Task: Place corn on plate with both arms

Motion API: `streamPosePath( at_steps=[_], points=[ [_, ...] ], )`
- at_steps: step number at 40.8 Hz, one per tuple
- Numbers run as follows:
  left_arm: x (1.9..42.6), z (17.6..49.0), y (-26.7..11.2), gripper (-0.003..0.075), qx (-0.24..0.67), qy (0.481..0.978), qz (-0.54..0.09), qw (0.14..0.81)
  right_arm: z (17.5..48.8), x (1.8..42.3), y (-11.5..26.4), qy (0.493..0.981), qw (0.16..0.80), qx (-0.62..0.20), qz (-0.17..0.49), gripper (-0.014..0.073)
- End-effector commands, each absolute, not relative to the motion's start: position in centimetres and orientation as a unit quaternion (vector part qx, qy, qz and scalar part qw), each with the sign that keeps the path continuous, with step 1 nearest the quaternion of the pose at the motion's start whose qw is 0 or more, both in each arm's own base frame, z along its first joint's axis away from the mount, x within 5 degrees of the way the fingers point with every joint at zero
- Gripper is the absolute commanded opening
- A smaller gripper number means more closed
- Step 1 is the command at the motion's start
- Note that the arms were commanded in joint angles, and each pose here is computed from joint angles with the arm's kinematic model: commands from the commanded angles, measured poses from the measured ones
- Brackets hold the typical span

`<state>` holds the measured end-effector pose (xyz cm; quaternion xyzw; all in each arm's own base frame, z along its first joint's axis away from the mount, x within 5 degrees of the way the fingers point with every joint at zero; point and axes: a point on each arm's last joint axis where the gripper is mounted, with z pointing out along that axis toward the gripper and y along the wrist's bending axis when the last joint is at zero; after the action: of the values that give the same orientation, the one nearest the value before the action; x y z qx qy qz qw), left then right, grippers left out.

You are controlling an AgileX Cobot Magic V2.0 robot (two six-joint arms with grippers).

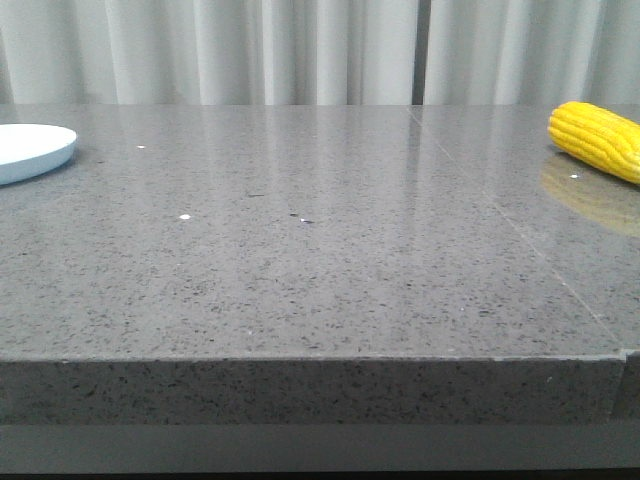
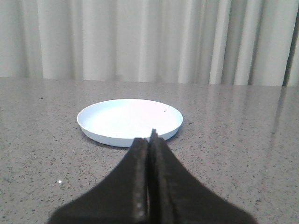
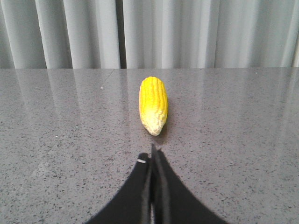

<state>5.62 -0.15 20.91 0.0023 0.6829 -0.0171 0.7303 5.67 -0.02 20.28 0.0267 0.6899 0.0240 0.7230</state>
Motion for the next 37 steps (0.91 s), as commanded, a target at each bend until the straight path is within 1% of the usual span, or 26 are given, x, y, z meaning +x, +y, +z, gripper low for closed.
streamPosePath(
  at_steps=[1,30,34,37],
  points=[
    [5.5,20.9,-0.2,-0.002,-0.003,0.655,-0.024,0.755,21.9,5.3,-0.1,0.643,0.765,0.028,0.022,-0.0062],
    [5.5,21.1,-0.1,-0.002,-0.003,0.65,-0.024,0.76,22.0,5.3,-0.1,0.639,0.768,0.028,0.021,-0.0062],
    [5.4,21.4,-0.1,-0.002,-0.003,0.641,-0.024,0.767,22.5,5.2,-0.1,0.623,0.782,0.028,0.021,-0.0062],
    [5.2,22.4,-0.1,-0.002,-0.003,0.629,-0.025,0.777,23.8,4.9,-0.1,0.608,0.793,0.028,0.021,-0.0062]
  ],
)
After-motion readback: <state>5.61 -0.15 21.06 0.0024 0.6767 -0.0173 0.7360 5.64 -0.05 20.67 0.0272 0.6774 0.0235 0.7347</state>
